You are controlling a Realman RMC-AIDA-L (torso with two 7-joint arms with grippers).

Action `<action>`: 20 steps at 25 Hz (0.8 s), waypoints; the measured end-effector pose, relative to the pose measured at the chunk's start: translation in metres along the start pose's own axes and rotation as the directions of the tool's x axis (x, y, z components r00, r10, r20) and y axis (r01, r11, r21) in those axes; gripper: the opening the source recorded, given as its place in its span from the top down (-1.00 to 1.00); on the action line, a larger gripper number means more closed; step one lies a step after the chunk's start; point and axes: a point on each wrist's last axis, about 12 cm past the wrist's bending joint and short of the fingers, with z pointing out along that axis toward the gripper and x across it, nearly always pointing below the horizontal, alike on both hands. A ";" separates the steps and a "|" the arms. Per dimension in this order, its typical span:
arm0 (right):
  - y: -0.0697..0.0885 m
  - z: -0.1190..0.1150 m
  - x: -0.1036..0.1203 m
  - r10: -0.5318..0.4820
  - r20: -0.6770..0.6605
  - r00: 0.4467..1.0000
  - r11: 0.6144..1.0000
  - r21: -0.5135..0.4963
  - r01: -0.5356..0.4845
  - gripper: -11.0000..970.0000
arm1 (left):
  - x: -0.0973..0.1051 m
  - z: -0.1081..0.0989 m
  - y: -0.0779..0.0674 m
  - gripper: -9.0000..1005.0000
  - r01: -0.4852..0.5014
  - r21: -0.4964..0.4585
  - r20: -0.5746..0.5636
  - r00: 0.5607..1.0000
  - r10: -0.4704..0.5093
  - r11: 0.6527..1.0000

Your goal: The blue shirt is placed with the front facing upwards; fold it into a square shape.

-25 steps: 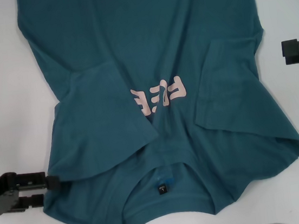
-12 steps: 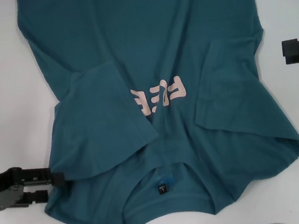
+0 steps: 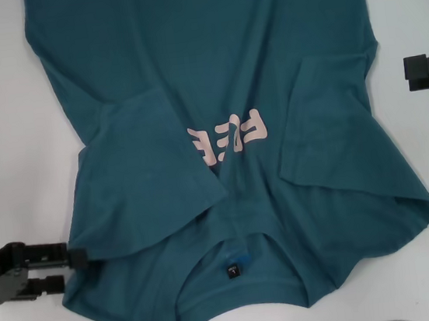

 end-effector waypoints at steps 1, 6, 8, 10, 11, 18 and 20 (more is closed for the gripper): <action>0.000 0.000 0.000 0.000 0.000 1.000 1.000 0.000 0.000 -0.58 | 0.001 -0.002 0.001 -0.48 0.005 0.000 0.001 1.000 -0.005 1.000; 0.000 0.000 -0.001 -0.001 0.000 1.000 1.000 0.001 0.001 -0.58 | 0.008 -0.010 0.011 -0.48 0.050 0.013 0.030 0.998 -0.051 0.999; 0.000 0.000 -0.001 0.000 0.000 1.000 1.000 0.001 0.000 -0.58 | 0.012 -0.012 0.015 -0.47 0.070 0.022 0.038 0.997 -0.071 0.997; 0.000 -0.001 0.000 0.001 0.000 1.000 1.000 0.001 -0.001 -0.58 | 0.015 -0.012 0.017 -0.47 0.085 0.030 0.036 0.996 -0.086 0.996; 0.000 -0.001 0.000 0.002 0.000 1.000 1.000 0.002 -0.002 -0.58 | 0.016 -0.012 0.018 -0.47 0.093 0.034 0.033 0.995 -0.094 0.995; 0.000 -0.001 0.000 0.002 0.001 1.000 1.000 0.002 -0.002 -0.58 | 0.019 -0.006 0.021 -0.46 0.115 0.041 0.020 0.993 -0.116 0.993; 0.000 -0.001 0.000 0.002 0.001 1.000 1.000 0.002 -0.002 -0.58 | 0.018 -0.005 0.021 -0.46 0.114 0.037 0.020 0.993 -0.115 0.993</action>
